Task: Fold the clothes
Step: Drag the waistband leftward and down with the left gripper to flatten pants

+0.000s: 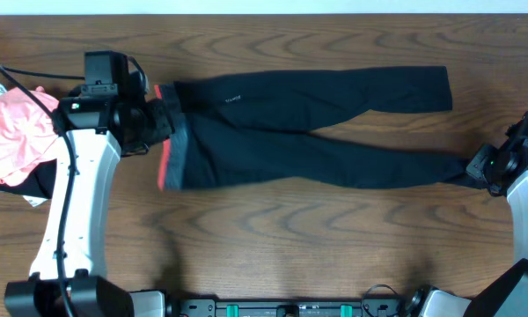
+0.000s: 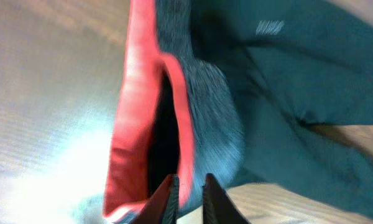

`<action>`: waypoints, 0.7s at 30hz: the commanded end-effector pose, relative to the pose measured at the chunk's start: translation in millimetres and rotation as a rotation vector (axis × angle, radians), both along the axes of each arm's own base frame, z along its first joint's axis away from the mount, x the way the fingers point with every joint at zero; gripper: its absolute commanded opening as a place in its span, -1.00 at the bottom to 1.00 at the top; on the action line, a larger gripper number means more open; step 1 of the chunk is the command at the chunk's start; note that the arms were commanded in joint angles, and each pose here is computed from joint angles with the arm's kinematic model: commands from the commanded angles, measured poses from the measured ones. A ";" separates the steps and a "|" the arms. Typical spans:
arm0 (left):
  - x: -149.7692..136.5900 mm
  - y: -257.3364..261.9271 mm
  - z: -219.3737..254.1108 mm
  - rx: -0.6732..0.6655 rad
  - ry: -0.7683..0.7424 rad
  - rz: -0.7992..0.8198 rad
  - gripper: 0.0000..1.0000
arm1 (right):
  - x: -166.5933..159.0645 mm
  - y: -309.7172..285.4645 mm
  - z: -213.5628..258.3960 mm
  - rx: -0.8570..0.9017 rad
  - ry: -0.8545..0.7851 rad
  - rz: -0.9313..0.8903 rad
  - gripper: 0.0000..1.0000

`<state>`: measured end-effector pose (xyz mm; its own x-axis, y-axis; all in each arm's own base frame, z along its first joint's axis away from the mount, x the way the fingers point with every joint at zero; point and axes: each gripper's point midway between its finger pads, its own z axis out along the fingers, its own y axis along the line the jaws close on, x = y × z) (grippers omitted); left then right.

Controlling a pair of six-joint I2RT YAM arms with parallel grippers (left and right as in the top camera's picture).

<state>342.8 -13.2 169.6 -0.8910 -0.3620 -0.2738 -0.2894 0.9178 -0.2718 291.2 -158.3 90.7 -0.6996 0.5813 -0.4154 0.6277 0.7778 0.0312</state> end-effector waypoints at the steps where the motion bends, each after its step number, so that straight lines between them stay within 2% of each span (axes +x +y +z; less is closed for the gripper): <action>1: -10.1 8.0 -26.3 0.034 0.099 0.025 -0.67 | 0.2 -3.0 0.9 0.004 -0.004 -0.024 -0.96; 6: -18.2 7.2 -43.8 0.030 0.187 0.021 -0.68 | 3.7 -5.2 2.8 -0.006 -0.021 -0.025 -0.95; 12: -17.7 7.2 -46.9 0.031 0.195 0.018 -0.68 | 21.3 -17.0 14.3 -0.066 -0.098 -0.018 -0.93; 15: -17.9 7.2 -46.9 0.031 0.196 0.018 -0.69 | 34.3 -22.1 23.3 -0.106 -0.151 0.016 -0.72; 19: -17.9 7.0 -46.9 0.030 0.196 0.018 -0.68 | 41.7 -26.1 27.7 -0.126 -0.182 0.022 -0.67; 21: -17.8 6.9 -46.9 0.031 0.196 0.017 -0.69 | 44.9 -27.7 26.2 -0.129 -0.188 0.021 -0.29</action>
<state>327.3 -8.1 124.7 -0.9225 -0.3687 -0.1143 -0.3436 0.9193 -0.1920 334.2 -180.4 118.6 -0.6124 0.5072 -0.6064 0.6010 0.7970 0.0596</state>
